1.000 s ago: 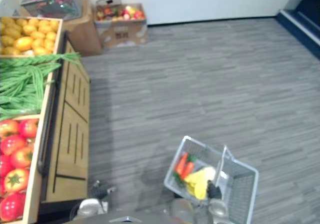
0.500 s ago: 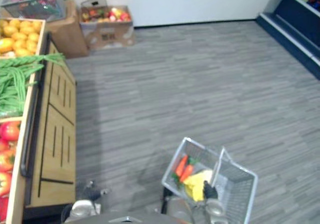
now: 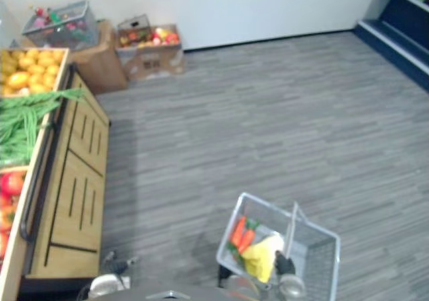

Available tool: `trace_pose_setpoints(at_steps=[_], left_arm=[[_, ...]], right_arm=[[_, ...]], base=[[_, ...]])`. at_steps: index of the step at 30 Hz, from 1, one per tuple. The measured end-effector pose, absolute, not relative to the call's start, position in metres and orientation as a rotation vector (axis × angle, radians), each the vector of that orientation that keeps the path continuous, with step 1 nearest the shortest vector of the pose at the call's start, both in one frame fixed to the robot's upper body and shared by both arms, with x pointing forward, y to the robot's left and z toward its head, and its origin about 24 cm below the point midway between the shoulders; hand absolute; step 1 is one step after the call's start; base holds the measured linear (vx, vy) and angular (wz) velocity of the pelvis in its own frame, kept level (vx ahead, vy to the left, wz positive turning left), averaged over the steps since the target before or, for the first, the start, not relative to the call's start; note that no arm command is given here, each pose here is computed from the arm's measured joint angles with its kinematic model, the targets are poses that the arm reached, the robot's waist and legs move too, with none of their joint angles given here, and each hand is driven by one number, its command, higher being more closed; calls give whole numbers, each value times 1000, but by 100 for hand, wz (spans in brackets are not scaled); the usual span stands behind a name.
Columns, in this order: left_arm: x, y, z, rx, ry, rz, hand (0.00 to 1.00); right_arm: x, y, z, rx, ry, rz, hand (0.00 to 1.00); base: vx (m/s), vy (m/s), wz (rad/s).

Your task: Pick vegetable in the basket

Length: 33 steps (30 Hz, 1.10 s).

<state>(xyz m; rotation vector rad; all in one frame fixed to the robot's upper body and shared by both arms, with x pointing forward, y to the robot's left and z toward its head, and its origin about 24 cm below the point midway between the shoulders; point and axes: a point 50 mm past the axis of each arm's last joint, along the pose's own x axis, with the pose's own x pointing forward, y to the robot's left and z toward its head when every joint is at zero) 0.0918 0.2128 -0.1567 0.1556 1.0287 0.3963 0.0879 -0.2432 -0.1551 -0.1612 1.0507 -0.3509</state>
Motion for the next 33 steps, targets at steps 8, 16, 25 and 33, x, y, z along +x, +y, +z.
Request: trace_pose_setpoints(at_steps=[8, 16, 25, 33], left_arm=[[92, 199, -160, 117, 1043, 355, 0], [86, 204, -162, 90, 1075, 363, 0], [83, 203, -164, 35, 1090, 366, 0], [85, 200, -164, 47, 1088, 321, 0]], right_arm=[[76, -248, -157, -136, 1089, -398, 100], [75, -229, -161, -80, 1082, -366, 100], [78, -235, -159, -88, 1062, -371, 100], [74, -235, -160, -54, 1076, -405, 100]], base=[[90, 100, 9], [31, 213, 17], [33, 35, 3], [-51, -42, -3]])
